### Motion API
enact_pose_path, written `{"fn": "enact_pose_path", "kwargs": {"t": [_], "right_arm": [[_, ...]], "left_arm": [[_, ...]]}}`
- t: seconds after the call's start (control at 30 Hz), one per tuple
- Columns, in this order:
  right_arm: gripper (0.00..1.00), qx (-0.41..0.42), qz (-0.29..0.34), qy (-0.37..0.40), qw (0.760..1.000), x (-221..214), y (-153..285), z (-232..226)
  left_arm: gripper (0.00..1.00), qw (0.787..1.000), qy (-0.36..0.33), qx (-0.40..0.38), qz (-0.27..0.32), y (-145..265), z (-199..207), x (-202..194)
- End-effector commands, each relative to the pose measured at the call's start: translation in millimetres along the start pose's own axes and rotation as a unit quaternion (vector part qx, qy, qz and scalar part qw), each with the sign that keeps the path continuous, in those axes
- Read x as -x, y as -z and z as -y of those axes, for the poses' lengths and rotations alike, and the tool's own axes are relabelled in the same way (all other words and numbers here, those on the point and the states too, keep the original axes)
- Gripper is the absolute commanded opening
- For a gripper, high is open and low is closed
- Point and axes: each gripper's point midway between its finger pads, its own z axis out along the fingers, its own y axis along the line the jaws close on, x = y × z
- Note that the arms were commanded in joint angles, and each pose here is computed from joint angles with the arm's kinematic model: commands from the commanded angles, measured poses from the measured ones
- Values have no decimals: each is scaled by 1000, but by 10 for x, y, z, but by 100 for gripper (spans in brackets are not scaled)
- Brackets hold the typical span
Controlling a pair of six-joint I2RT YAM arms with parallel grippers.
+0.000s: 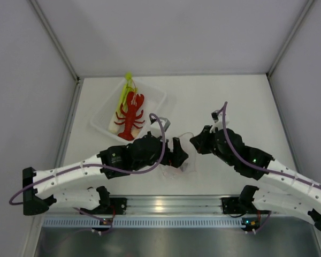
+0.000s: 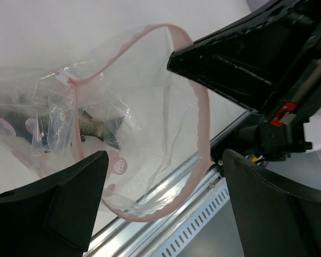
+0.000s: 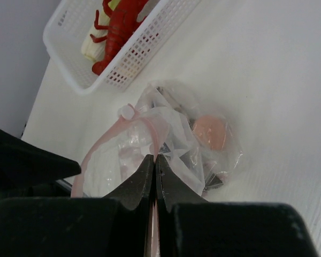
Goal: Open the zip-top bag and remove the fake food
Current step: Pick up the fake fish from the zipper food storage bag.
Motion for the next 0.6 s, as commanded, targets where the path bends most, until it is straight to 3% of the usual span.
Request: {"fn": "enact_pose_path", "kwargs": {"t": [0.0,0.1,0.17,0.23,0.3,0.57], "right_arm": [[0,-8,67,-51,996,285,40,7],[0,-12,72,-53,996,310,47,18],[0,-14,76,-58,995,328,49,26],[0,-10,80,-62,995,349,54,9],[0,-4,78,-66,995,343,56,-21],[0,18,82,-83,993,396,98,-108]], "left_arm": [[93,997,8,51,49,-108,-6,94],[83,997,9,53,51,-183,107,106],[65,997,15,53,48,-262,169,110],[40,997,19,55,46,-340,221,107],[27,997,18,61,42,-420,228,84],[13,995,22,83,45,-616,146,-20]]}}
